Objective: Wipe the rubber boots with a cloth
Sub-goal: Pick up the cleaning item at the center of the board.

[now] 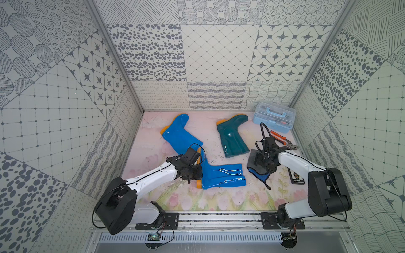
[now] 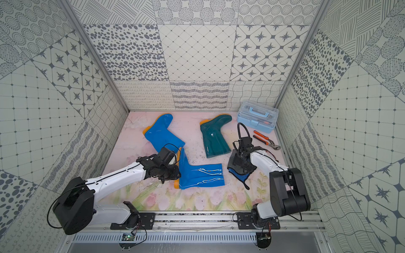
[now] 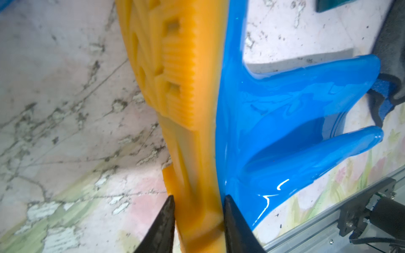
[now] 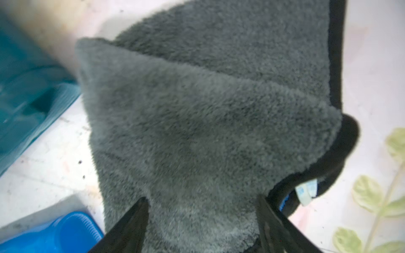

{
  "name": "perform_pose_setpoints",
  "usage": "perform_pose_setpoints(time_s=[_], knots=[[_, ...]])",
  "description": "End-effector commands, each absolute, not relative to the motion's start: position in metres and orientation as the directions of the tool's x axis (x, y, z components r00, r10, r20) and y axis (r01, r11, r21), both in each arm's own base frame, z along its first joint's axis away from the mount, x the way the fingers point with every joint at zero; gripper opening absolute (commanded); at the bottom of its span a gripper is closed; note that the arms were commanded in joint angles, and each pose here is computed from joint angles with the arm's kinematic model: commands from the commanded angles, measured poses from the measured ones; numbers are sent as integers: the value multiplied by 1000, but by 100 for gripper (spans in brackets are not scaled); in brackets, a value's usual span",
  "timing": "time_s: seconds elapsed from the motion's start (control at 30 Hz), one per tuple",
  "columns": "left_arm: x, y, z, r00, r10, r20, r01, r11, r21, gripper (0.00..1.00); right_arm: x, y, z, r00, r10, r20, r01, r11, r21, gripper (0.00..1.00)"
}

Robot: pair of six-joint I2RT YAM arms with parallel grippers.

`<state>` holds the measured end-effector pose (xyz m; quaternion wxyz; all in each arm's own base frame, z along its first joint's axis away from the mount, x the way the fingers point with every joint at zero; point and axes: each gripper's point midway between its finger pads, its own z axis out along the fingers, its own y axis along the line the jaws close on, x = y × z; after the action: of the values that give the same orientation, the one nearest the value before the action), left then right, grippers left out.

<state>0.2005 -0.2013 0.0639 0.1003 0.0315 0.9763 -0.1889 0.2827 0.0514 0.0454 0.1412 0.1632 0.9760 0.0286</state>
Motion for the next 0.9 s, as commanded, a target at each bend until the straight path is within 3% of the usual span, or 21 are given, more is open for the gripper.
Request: perform_pose_setpoints(time_s=[0.0, 0.27, 0.47, 0.57, 0.73, 0.87], knots=[[183, -186, 62, -986, 41, -164, 91, 946, -311, 41, 279, 56, 49, -910, 319, -263, 302, 947, 106, 90], [195, -202, 67, -984, 37, -172, 96, 930, -355, 44, 312, 75, 47, -915, 314, -255, 289, 948, 131, 98], [195, -202, 68, -983, 33, -178, 96, 929, -358, 44, 314, 88, 20, -956, 267, -120, 258, 962, 85, 93], [194, -200, 69, -983, 30, -183, 95, 929, -356, 45, 303, 88, 13, -963, 250, -101, 246, 968, 46, 77], [193, -197, 70, -980, 35, -196, 102, 933, -345, 48, 283, 88, 3, -980, 178, -86, 180, 984, -9, 30], [197, -181, 68, -975, 16, -223, 78, 959, -273, 51, 274, 110, 6, -986, 116, -123, 98, 985, 145, 0]])
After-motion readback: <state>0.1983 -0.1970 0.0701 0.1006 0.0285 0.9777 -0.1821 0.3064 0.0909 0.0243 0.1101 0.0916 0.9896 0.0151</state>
